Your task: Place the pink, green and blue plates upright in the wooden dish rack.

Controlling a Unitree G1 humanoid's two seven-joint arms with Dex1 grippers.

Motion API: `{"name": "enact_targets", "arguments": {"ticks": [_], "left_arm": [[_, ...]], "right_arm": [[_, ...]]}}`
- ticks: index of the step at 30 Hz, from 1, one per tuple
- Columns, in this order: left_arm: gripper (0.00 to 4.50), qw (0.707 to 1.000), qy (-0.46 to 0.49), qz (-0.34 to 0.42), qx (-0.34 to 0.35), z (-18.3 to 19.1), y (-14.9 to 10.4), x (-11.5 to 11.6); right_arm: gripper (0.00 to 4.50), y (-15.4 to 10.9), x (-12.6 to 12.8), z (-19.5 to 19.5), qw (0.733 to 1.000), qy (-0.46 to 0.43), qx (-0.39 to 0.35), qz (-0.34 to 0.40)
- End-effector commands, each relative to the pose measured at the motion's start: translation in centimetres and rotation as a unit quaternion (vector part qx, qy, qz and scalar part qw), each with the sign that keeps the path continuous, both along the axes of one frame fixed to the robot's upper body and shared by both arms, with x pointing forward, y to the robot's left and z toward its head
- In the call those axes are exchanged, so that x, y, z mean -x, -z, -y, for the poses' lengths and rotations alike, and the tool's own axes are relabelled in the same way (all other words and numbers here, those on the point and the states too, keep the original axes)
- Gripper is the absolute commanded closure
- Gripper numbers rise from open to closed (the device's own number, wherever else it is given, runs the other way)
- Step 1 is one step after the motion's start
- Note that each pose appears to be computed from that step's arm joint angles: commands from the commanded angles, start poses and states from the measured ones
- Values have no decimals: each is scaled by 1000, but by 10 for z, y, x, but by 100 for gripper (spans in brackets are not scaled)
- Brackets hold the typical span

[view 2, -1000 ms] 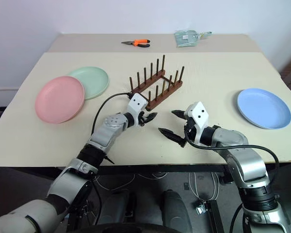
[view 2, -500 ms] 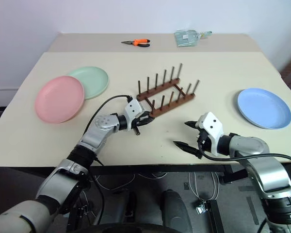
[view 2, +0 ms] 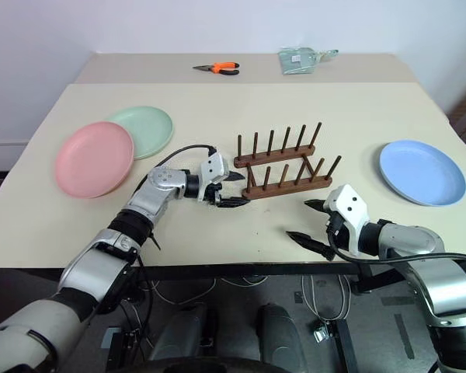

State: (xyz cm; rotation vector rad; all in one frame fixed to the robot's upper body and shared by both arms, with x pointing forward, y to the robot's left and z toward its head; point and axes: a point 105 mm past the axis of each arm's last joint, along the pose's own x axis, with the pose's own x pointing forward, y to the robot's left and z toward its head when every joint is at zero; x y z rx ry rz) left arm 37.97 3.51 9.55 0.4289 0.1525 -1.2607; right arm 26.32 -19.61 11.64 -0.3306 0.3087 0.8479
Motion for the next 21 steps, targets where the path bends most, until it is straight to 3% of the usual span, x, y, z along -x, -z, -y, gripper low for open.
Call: {"name": "enact_targets", "arguments": {"ticks": [1,3,8,10,16,21], "left_arm": [[76,1000,-23,-11,3,-20,-3,3],[142,999,-21,-43,25,-31,-4,21],[390,997,14,-75,19,-24,-3,68],[391,998,21,-56,6,-8,0,76],[391,996,-86,11,-33,24,12,49],[391,976,-206,48,-41,15,14,12]], "right_arm": [[25,-5,-9,13,998,33,46,38],[79,2,-14,23,995,56,73,36],[327,11,-21,29,992,72,100,31],[420,12,-28,30,990,78,114,36],[420,19,-63,42,977,142,150,51],[420,26,-91,39,967,164,182,74]]}}
